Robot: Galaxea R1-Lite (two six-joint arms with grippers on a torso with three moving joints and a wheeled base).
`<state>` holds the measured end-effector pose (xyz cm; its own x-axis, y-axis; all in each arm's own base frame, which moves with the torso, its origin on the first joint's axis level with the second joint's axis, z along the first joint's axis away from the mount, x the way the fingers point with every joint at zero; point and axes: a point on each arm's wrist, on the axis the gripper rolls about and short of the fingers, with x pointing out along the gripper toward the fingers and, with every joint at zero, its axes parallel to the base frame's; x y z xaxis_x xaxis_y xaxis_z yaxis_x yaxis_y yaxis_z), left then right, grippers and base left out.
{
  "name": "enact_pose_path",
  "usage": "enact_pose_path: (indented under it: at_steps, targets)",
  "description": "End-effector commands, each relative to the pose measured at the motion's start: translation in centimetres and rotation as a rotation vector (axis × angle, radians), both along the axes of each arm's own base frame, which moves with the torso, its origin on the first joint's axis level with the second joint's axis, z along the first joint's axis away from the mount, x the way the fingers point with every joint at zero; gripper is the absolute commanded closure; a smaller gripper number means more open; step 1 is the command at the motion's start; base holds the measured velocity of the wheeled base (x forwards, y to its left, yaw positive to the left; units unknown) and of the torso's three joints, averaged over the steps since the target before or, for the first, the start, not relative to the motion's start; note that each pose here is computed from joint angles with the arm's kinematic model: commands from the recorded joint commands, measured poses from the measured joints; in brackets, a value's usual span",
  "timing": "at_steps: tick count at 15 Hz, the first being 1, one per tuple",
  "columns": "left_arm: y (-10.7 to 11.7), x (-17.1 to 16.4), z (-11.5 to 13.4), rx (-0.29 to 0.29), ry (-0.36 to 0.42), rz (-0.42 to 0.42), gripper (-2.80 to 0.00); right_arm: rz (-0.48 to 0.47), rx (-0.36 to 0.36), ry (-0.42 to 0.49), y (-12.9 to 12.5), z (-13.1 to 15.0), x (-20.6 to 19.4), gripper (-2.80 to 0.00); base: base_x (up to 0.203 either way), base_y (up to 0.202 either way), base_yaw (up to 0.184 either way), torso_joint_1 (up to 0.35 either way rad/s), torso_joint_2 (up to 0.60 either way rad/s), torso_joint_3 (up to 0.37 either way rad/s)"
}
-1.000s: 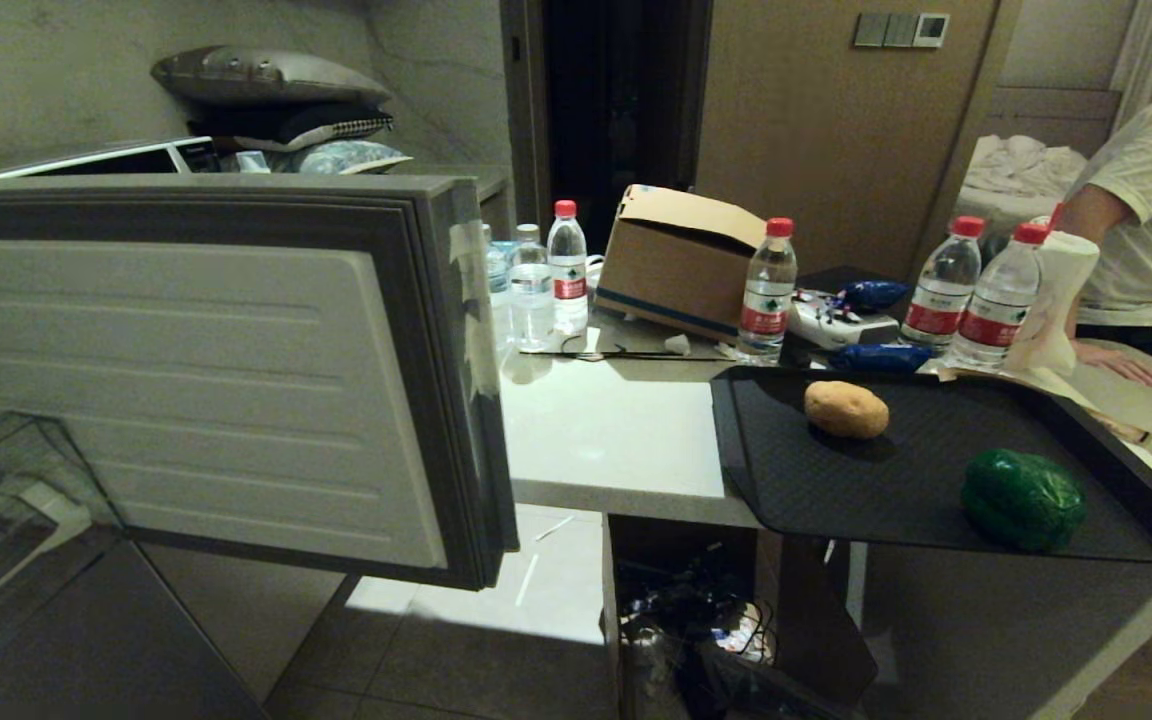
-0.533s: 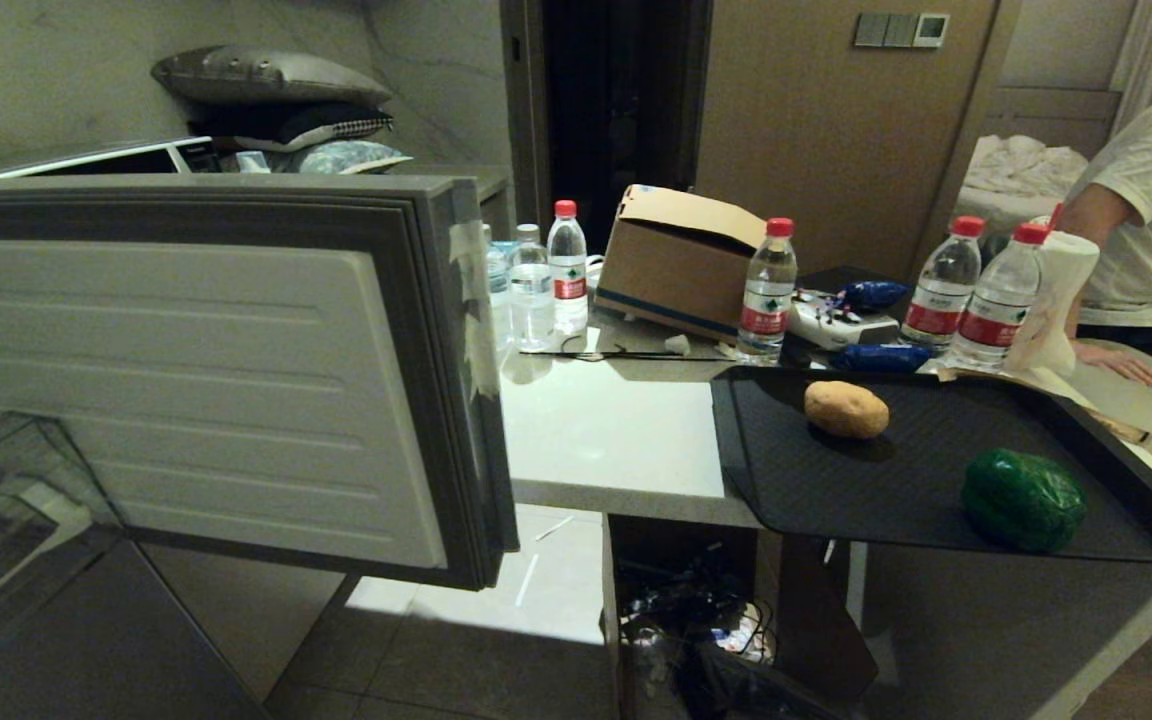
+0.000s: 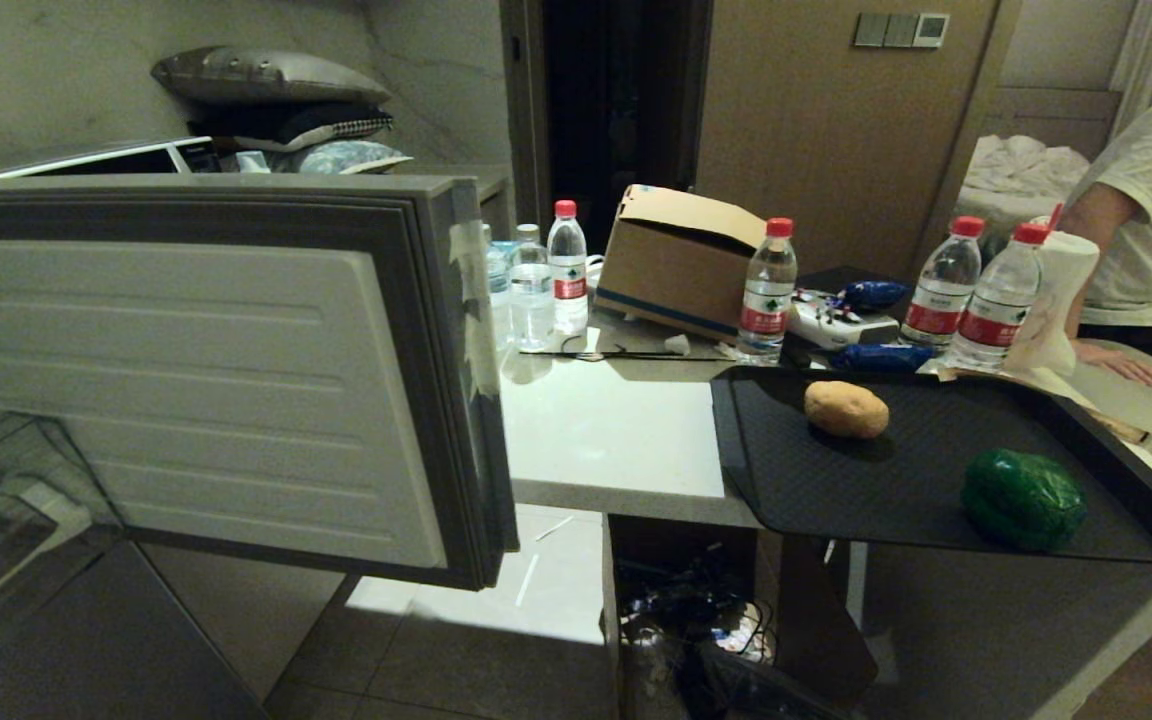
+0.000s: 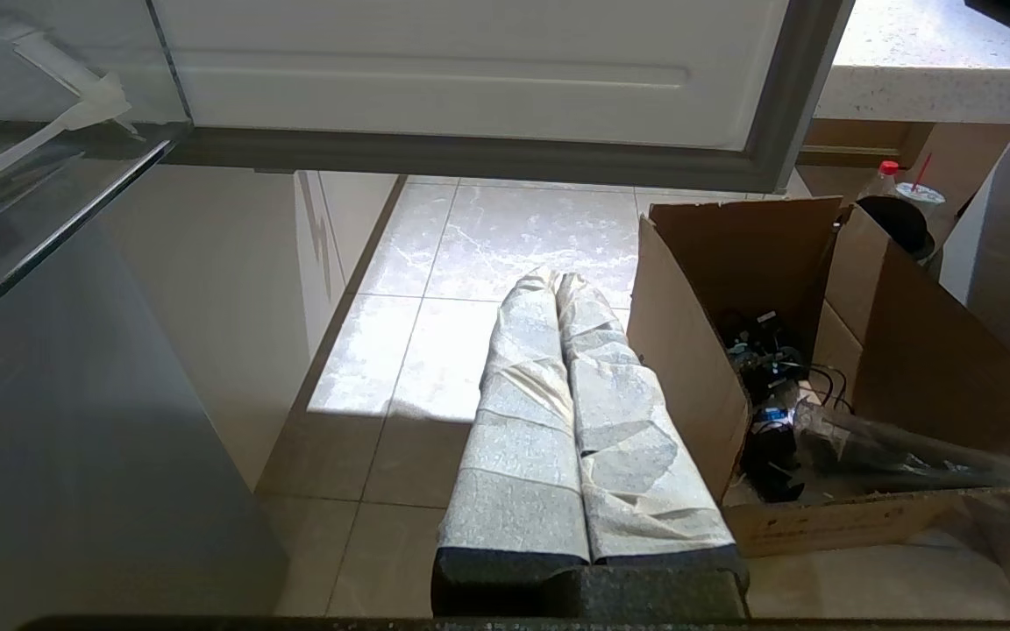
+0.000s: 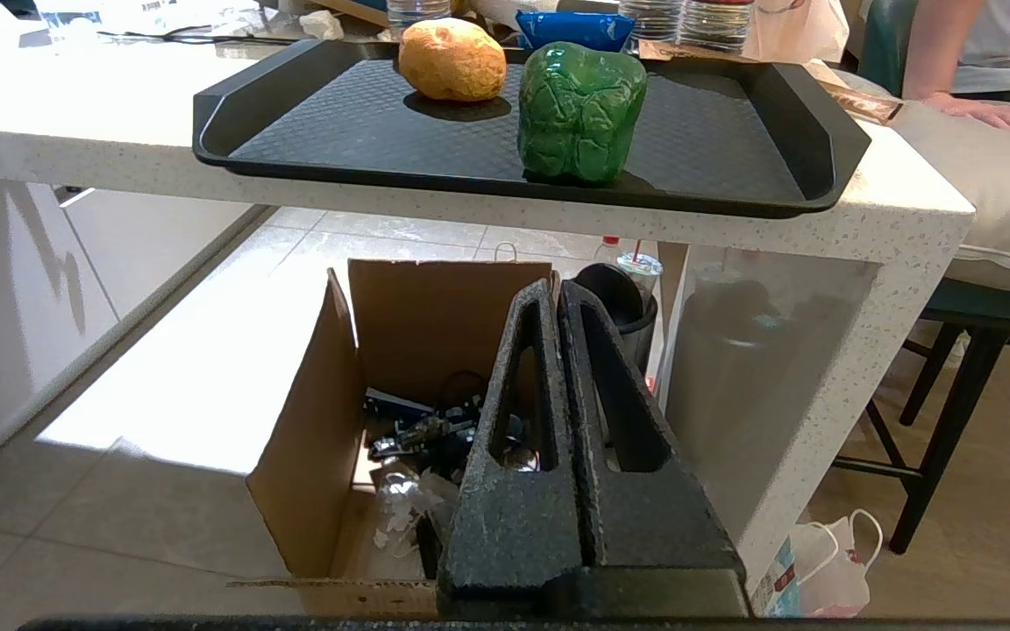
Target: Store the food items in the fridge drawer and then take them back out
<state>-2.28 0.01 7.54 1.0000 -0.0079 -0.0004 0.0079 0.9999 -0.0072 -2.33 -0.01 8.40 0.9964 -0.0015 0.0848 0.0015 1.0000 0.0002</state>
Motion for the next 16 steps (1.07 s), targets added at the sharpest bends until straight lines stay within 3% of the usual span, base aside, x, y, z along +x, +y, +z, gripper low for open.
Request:
enact_pose_path:
  at_steps: [1, 16]
  targets:
    - [0.0, 0.0, 0.0, 0.0, 0.0, 0.0, 0.0, 0.0, 0.0, 0.03, 0.0, -0.85, 0.24, 0.0, 0.0, 0.0, 0.0, 0.0, 0.0, 0.0]
    - [0.0, 0.01, 0.01, 0.0, 0.001, 0.0, 0.0, 0.0, 0.0, 0.03, 0.0, -0.85, 0.24, 0.0, 0.0, 0.0, 0.0, 0.0, 0.0, 0.0]
